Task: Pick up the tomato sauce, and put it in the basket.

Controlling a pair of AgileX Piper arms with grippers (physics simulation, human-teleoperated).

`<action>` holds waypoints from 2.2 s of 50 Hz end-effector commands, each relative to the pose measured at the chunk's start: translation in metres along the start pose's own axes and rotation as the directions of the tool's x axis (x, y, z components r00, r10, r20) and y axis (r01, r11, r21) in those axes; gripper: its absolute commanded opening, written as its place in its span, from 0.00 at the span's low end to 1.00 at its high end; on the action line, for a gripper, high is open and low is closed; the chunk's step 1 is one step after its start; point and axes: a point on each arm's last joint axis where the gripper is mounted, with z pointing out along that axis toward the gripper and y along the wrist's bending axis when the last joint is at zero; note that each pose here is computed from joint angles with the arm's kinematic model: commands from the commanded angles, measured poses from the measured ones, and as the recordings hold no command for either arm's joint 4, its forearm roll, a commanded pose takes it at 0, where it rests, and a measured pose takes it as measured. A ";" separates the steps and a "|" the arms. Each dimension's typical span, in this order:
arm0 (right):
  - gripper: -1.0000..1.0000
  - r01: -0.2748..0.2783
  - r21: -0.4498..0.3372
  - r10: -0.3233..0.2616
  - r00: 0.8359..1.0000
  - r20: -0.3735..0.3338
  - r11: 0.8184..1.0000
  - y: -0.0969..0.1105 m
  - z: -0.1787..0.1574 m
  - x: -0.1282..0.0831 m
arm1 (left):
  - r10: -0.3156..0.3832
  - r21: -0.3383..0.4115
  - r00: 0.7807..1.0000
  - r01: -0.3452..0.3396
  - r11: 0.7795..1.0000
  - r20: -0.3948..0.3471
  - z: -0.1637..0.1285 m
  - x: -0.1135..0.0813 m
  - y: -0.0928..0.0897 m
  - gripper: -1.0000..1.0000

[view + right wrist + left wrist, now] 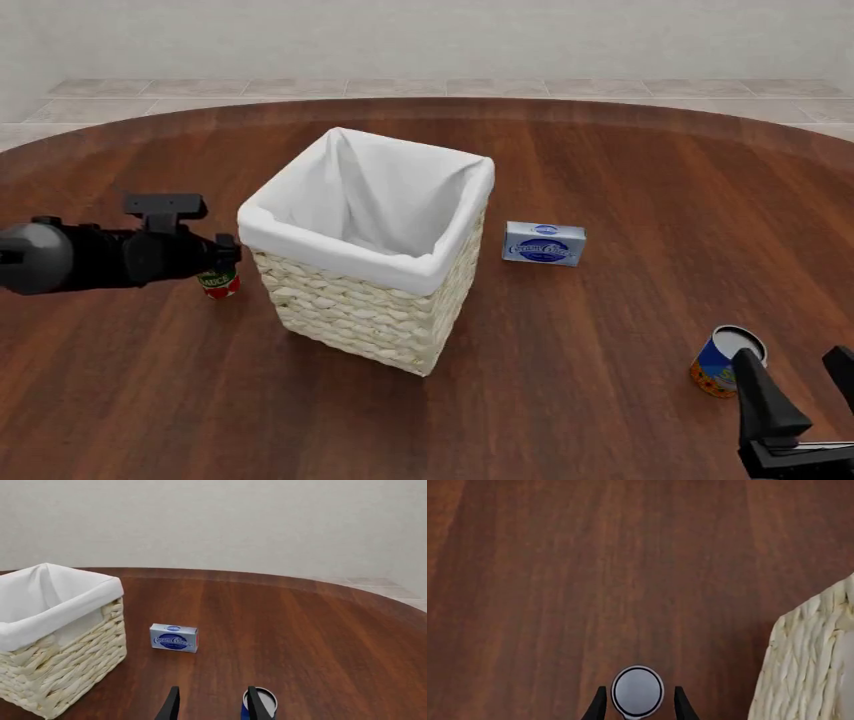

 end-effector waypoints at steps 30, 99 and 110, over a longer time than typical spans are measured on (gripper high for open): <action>1.00 0.001 0.004 -0.001 1.000 -0.003 1.000 0.000 0.002 0.000 | -0.011 -0.003 1.000 0.011 1.000 -0.026 0.017 0.013 0.002 1.00; 1.00 -0.002 -0.005 0.002 1.000 0.001 1.000 0.000 0.000 0.000 | -0.001 -0.008 0.995 0.002 1.000 0.100 -0.033 -0.049 0.004 0.00; 1.00 -0.004 -0.005 0.005 1.000 0.010 1.000 0.000 -0.001 -0.001 | 0.015 -0.012 0.989 -0.013 1.000 0.148 -0.055 -0.070 0.005 0.00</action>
